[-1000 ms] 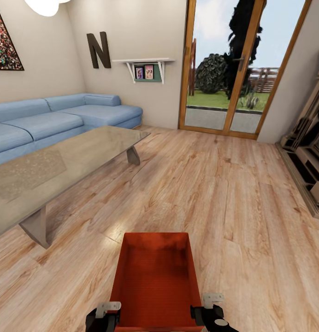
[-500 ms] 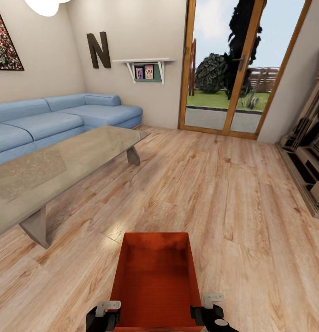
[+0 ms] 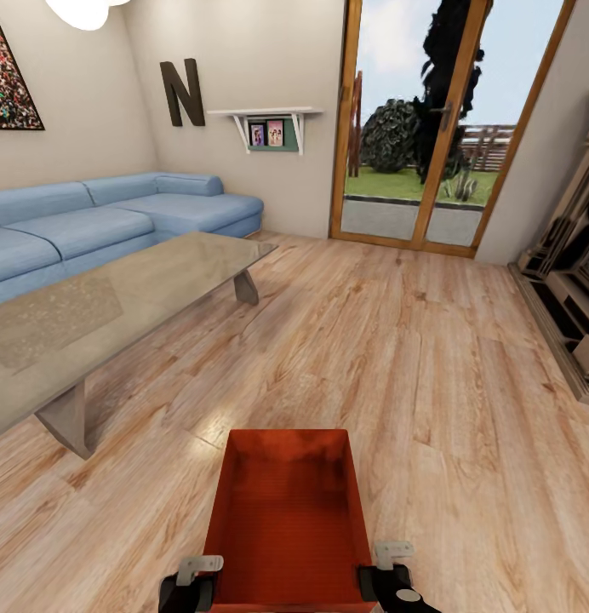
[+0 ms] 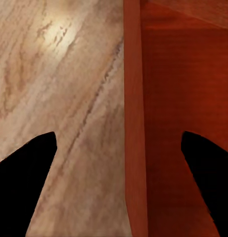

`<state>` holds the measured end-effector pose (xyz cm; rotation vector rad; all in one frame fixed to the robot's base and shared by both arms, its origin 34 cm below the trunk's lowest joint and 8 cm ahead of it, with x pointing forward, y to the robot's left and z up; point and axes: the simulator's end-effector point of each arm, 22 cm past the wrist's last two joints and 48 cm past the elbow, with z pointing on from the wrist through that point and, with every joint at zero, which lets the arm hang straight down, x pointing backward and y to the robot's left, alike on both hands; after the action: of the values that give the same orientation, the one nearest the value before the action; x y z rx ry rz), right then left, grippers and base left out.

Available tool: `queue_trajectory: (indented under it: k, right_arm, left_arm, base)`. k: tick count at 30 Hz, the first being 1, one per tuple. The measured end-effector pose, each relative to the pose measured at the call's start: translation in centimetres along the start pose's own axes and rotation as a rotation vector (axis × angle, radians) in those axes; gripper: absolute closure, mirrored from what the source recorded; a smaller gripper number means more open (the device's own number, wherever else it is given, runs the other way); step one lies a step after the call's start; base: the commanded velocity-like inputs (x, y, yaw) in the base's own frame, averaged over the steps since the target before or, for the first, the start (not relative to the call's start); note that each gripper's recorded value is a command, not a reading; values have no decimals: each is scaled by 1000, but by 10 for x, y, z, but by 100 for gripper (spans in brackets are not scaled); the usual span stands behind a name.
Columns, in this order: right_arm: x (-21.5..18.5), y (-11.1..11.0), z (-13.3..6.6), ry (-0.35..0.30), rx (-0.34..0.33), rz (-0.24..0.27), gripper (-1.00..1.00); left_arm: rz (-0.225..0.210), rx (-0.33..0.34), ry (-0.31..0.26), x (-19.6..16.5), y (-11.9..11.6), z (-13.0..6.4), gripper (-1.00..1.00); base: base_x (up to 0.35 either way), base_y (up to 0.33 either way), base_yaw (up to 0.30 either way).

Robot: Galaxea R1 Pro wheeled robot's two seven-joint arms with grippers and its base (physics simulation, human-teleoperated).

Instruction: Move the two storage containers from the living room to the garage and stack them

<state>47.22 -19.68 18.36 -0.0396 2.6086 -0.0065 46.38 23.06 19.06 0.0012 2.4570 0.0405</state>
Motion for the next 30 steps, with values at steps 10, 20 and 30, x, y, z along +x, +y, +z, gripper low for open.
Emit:
queue_trajectory:
  k: [10,20,30]
  right_arm:
    - [0,2,0,0,-8,-13,100]
    - [0,2,0,0,-6,-8,100]
    - [0,1,0,0,-5,-7,100]
  left_arm:
    - [31,22,-2,0,-6,0,100]
    - [26,20,-3,-1,-6,0,100]
    - [20,16,-4,-1,-4,0,100]
  base:
    - [0,0,0]
    - [0,0,0]
    - [0,0,0]
